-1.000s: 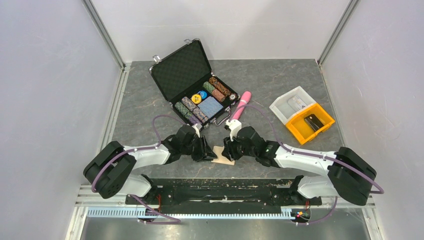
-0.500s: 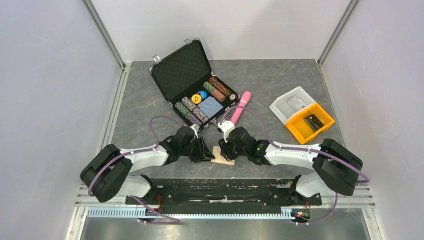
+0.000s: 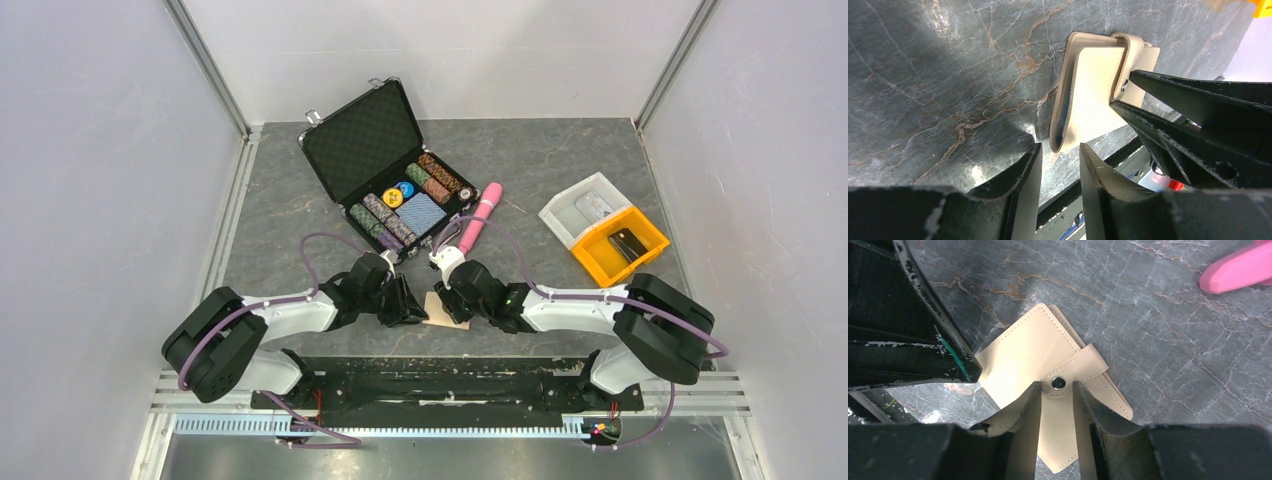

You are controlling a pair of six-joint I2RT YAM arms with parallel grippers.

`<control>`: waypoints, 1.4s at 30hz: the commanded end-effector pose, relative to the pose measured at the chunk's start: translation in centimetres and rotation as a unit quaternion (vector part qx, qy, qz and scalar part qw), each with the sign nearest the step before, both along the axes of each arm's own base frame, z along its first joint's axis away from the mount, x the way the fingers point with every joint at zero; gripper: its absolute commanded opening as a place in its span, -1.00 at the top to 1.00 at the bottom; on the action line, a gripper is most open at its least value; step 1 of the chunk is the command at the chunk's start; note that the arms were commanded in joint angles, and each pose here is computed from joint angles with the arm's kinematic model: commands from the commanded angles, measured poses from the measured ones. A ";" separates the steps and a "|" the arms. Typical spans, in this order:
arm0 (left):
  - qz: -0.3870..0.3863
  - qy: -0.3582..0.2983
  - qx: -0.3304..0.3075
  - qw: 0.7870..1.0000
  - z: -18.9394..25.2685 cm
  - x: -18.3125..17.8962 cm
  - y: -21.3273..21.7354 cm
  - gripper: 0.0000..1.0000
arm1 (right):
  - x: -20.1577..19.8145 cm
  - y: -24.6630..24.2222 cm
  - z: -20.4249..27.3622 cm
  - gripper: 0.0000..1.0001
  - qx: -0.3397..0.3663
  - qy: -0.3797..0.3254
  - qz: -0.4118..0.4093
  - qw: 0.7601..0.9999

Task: Take the credit cards out of the card holder
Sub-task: Open the card holder at the center of the board.

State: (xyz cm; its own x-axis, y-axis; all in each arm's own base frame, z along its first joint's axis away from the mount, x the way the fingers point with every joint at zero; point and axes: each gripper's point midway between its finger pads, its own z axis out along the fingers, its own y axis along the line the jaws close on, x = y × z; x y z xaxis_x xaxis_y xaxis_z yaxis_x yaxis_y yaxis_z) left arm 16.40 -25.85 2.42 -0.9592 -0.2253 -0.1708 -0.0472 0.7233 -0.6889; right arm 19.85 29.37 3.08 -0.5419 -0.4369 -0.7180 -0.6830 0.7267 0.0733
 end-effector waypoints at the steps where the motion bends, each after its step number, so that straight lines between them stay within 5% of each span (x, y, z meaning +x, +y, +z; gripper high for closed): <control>1: -0.001 -0.014 -0.003 1.000 0.3 0.2 0.0 0.20 | 0.4 -1.3 -1.0 0.46 -0.029 -0.008 -0.028 0.999; 7: -0.001 -0.015 -0.009 1.000 0.5 0.3 -0.2 0.20 | 0.6 -1.3 -0.6 1.00 -0.021 -0.013 -0.037 0.999; 23: -0.001 -0.019 -0.029 0.999 1.4 0.4 -0.8 0.20 | 0.5 0.5 4.1 1.00 0.081 -0.010 -0.059 0.995; 35: 0.005 -0.050 -0.099 0.994 6.3 0.9 -2.1 0.19 | -0.5 0.8 3.9 1.00 0.140 0.069 -0.112 0.981; 42: 0.011 -0.037 -0.070 0.997 3.7 0.6 -1.4 0.00 | -0.7 0.9 4.9 1.00 0.185 0.082 -0.120 0.972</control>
State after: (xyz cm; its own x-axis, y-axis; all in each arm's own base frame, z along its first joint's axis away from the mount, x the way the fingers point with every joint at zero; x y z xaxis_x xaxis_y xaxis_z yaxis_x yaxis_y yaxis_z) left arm 17.01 -27.10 6.79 -0.9411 -0.2553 -0.2215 0.0145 0.6242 -0.7811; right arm 18.74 29.25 5.53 -0.7209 -0.1203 -0.6825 -0.4720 0.8063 0.3565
